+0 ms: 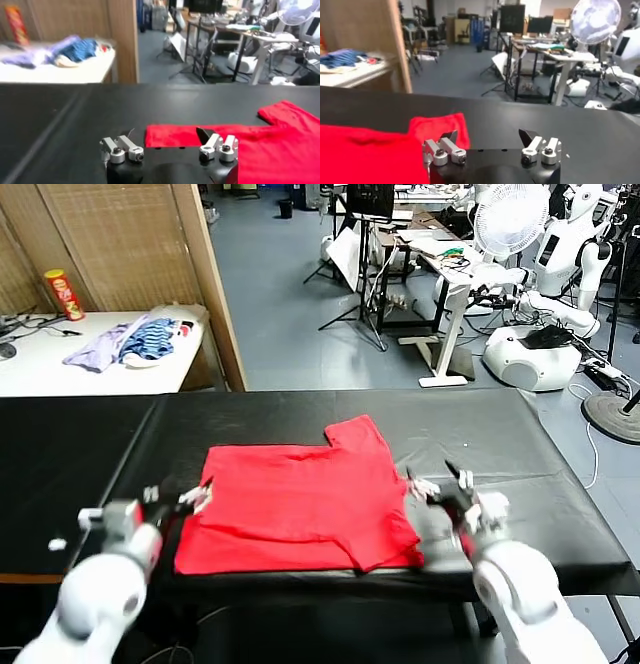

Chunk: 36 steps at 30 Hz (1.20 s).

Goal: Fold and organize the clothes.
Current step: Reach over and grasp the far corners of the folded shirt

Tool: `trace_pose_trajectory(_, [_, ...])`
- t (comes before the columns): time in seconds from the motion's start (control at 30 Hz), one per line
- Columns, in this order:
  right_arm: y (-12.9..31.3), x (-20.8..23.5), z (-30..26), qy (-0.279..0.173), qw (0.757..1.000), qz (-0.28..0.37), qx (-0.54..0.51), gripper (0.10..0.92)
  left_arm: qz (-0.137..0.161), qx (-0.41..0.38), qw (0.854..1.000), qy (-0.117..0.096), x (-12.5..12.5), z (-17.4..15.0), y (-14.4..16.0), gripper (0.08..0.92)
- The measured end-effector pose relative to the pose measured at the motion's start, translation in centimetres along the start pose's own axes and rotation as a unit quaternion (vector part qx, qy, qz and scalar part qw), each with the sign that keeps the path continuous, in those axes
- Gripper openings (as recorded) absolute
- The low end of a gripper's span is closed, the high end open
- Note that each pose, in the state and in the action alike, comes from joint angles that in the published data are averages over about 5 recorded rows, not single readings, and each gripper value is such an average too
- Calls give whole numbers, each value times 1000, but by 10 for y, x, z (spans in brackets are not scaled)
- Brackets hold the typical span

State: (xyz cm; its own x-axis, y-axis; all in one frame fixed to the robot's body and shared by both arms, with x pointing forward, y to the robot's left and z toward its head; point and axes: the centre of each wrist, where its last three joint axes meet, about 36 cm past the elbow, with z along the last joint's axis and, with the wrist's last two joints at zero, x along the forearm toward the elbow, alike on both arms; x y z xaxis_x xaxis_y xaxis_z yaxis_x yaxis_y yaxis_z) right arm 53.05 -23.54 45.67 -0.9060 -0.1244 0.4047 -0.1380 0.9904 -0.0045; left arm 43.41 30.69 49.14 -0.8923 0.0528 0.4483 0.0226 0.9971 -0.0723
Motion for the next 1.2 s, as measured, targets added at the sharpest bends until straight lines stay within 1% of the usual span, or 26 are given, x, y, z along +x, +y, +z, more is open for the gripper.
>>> trace_pose_trajectory(0.1, [6,-28,-9,20,1000,-9,-3,798,6,9,1000,23,-32,-13,2,798])
trace_pose_trajectory(0.2, [10,-50,-16,40,999,-16,-5,798,6,13,999,41,-60,-22,3,798])
trace_pose_trajectory(0.3, [12,-67,-19,58,998,-21,-8,798,5,18,999,51,-83,-26,4,798])
trace_pose_trajectory(0.47, [14,-84,-19,79,996,-26,-19,796,-2,28,997,65,-112,-29,10,798])
trace_pose_trajectory(0.57, [16,-90,-17,88,995,-28,-25,762,-5,28,997,76,-125,-25,14,790])
trace_pose_trajectory(0.63, [17,-93,-16,92,995,-29,-27,695,-6,29,996,84,-132,-22,16,774])
trace_pose_trajectory(0.67, [18,-95,-15,93,995,-30,-28,651,-6,31,996,88,-135,-20,17,733])
trace_pose_trajectory(0.73, [20,-97,-14,96,994,-31,-30,540,-9,33,995,94,-138,-17,20,626])
trace_pose_trajectory(0.77, [21,-98,-13,97,994,-32,-31,490,-11,33,995,96,-140,-16,21,560])
trace_pose_trajectory(0.8, [22,-99,-12,97,994,-33,-31,423,-13,33,995,98,-141,-15,22,476])
trace_pose_trajectory(0.87, [24,-100,-10,97,994,-34,-32,323,-16,32,994,100,-143,-12,25,376])
trace_pose_trajectory(0.9, [25,-101,-9,96,994,-35,-32,261,-17,32,994,101,-144,-11,26,309])
trace_pose_trajectory(0.93, [25,-101,-8,93,995,-36,-31,215,-18,32,994,101,-145,-10,27,259])
trace_pose_trajectory(1.0, [26,-101,-6,82,995,-38,-30,147,-16,34,994,100,-146,-9,29,172])
trace_pose_trajectory(1.03, [26,-101,-4,76,996,-39,-29,131,-13,36,994,100,-146,-8,30,147])
trace_pose_trajectory(1.1, [26,-100,-2,61,997,-40,-30,122,-6,39,995,96,-145,-7,31,127])
trace_pose_trajectory(1.2, [24,-97,1,37,998,-43,-34,122,0,43,995,86,-142,-6,31,126])
